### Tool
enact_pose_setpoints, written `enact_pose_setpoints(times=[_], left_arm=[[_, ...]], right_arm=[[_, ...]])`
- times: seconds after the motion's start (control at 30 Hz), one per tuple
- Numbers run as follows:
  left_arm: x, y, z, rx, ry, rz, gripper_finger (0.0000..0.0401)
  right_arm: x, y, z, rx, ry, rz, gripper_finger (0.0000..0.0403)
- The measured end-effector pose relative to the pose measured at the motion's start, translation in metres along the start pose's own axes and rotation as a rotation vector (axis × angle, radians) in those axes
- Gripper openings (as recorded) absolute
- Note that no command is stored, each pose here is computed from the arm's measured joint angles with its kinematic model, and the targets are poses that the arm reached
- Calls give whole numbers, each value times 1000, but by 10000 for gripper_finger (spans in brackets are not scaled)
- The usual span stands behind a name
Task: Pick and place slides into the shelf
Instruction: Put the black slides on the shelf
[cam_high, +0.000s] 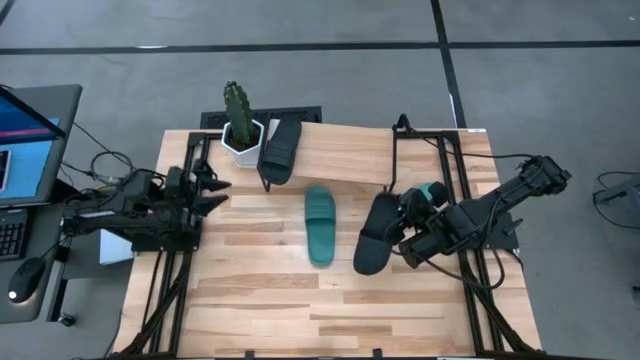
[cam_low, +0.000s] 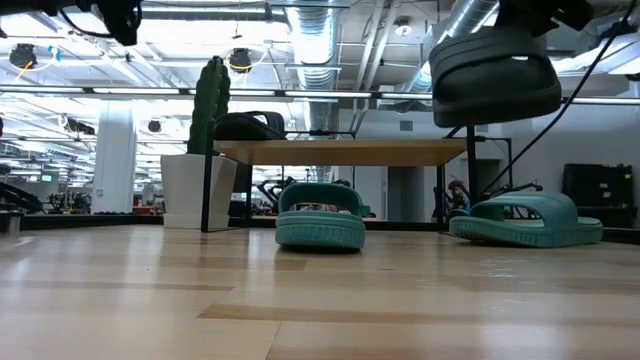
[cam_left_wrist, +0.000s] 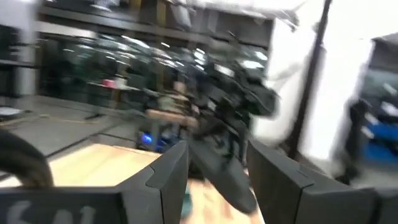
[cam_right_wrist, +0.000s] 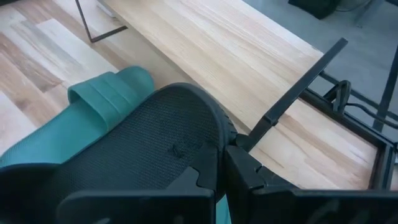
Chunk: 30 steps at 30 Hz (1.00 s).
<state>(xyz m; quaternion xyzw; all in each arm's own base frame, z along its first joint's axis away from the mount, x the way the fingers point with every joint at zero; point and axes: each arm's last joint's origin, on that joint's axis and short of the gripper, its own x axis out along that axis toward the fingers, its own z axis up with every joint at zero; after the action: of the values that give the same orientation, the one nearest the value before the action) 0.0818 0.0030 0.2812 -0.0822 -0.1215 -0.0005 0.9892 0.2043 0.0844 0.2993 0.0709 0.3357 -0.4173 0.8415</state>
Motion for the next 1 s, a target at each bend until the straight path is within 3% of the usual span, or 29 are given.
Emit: enact_pose_setpoints(times=[0.13, 0.3, 0.57, 0.73, 0.87, 1.0], left_arm=[[14, -2, -16, 87, 142, -175, 151], [38, -7, -36, 166, 269, -266, 151], [76, -41, -58, 372, 163, -490, 151], [89, -68, -79, 636, 81, -571, 151], [95, -86, -99, 908, 35, -559, 151], [107, -99, -113, 1149, 80, -383, 151]], right_arm=[[0, 0, 0, -1, 0, 0, 0], [0, -1, 0, -3, -1, 2, 0], [1, -5, 4, 1, 0, -4, 0], [4, -6, 7, 9, 1, -13, 0], [7, -5, 10, 14, -2, -14, 0], [8, -7, 15, 36, -5, -11, 0]])
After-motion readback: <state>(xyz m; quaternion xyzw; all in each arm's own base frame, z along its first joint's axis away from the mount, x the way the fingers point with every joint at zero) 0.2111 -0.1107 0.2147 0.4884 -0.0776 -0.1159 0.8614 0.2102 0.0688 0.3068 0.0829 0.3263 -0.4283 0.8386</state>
